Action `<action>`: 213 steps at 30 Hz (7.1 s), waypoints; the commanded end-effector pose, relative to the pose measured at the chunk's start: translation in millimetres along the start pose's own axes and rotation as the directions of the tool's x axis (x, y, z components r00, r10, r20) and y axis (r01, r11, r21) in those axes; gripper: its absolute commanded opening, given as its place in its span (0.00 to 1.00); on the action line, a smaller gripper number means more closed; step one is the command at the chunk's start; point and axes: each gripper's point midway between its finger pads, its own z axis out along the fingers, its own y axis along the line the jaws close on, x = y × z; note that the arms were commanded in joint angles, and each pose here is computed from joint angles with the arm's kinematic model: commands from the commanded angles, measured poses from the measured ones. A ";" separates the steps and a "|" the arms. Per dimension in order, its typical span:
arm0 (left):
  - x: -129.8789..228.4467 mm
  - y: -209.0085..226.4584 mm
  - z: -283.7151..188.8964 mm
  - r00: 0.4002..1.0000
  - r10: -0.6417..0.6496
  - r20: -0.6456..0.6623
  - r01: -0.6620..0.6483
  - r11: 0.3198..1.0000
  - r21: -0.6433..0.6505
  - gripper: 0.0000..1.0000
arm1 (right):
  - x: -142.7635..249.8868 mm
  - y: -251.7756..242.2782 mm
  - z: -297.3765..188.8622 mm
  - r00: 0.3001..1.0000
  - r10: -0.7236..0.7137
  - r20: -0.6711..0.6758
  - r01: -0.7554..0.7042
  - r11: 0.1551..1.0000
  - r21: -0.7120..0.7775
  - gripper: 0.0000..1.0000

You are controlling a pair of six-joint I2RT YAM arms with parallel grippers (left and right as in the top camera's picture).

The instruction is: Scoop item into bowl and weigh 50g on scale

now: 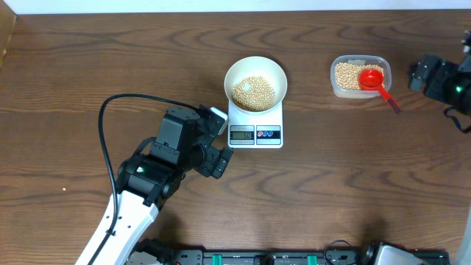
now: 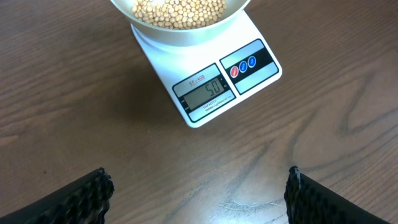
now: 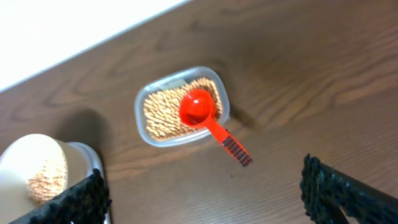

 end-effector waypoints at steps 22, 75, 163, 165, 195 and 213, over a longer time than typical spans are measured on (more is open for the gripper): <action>1.4 -3.1 0.7 1.000 -0.004 -0.003 0.004 1.000 0.014 0.91 | 37.2 13.4 -75.2 0.999 0.029 -0.016 -0.029 1.000 -0.006 0.99; 1.4 -3.1 0.7 1.000 -0.004 -0.003 0.004 1.000 0.014 0.91 | 163.9 20.4 -23.1 0.681 -0.244 0.691 0.334 0.942 0.003 0.99; -0.9 27.1 -154.3 0.728 0.115 0.676 0.119 0.950 -0.290 0.91 | 197.0 17.8 10.2 0.733 -0.253 0.631 0.359 0.932 -0.043 0.99; 0.9 32.6 -149.8 0.684 0.134 0.717 0.138 0.941 -0.308 0.91 | 197.0 17.8 10.2 0.733 -0.254 0.631 0.359 0.932 -0.042 0.99; 73.9 85.3 -33.8 0.731 0.088 0.676 0.249 0.888 -0.386 0.91 | 197.0 17.8 10.2 0.733 -0.254 0.631 0.359 0.932 -0.042 0.99; 79.6 85.5 -28.1 0.751 0.072 0.656 0.249 0.889 -0.383 0.91 | 196.9 17.8 10.1 0.733 -0.254 0.631 0.359 0.932 -0.042 0.99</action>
